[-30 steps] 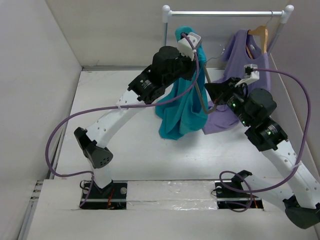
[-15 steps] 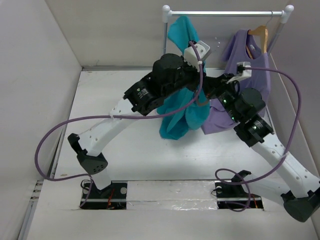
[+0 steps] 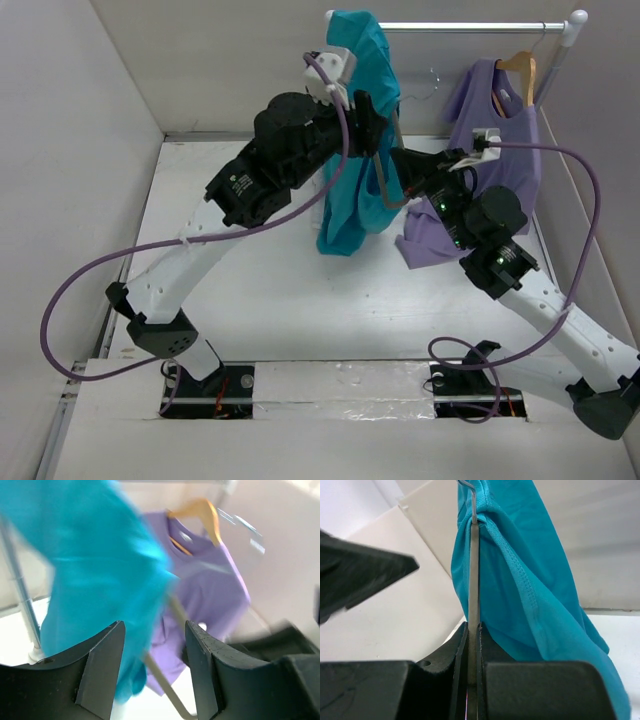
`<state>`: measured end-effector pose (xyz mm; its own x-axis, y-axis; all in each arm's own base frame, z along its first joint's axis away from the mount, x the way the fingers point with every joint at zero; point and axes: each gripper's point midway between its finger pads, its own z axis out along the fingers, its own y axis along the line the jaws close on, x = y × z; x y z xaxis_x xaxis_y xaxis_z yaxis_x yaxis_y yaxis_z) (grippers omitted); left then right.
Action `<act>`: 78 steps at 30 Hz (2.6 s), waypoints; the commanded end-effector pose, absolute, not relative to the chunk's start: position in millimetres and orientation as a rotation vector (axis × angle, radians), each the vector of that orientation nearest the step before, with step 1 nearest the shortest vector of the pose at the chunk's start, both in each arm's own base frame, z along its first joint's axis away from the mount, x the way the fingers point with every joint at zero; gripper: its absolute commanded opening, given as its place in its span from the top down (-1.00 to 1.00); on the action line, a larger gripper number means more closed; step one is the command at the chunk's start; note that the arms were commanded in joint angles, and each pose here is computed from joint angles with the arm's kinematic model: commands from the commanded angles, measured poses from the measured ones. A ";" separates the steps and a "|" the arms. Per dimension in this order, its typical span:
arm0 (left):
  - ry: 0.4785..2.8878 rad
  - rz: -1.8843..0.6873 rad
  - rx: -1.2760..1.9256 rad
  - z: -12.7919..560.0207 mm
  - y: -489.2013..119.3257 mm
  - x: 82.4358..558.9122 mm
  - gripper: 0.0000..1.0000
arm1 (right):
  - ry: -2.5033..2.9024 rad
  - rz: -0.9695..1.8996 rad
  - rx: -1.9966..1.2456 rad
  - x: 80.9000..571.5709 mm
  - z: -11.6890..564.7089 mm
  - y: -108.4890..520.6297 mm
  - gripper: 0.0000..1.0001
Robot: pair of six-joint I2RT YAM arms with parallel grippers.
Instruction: Place the t-shirt on the hanger
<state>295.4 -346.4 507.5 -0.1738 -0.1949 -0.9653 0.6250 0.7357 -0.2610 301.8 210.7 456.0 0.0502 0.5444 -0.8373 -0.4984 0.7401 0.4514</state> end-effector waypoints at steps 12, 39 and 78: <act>1.395 -1.130 0.036 583.8 -330.7 329.1 -0.26 | 1.143 0.849 0.059 277.4 498.3 202.2 1.00; 1.490 -1.179 0.102 540.8 -376.8 345.2 1.00 | 1.168 0.892 -0.036 271.8 508.1 236.5 1.00; 1.291 -1.468 -0.138 585.2 -314.5 317.4 1.00 | 1.573 0.938 -0.206 284.0 317.9 296.9 -0.05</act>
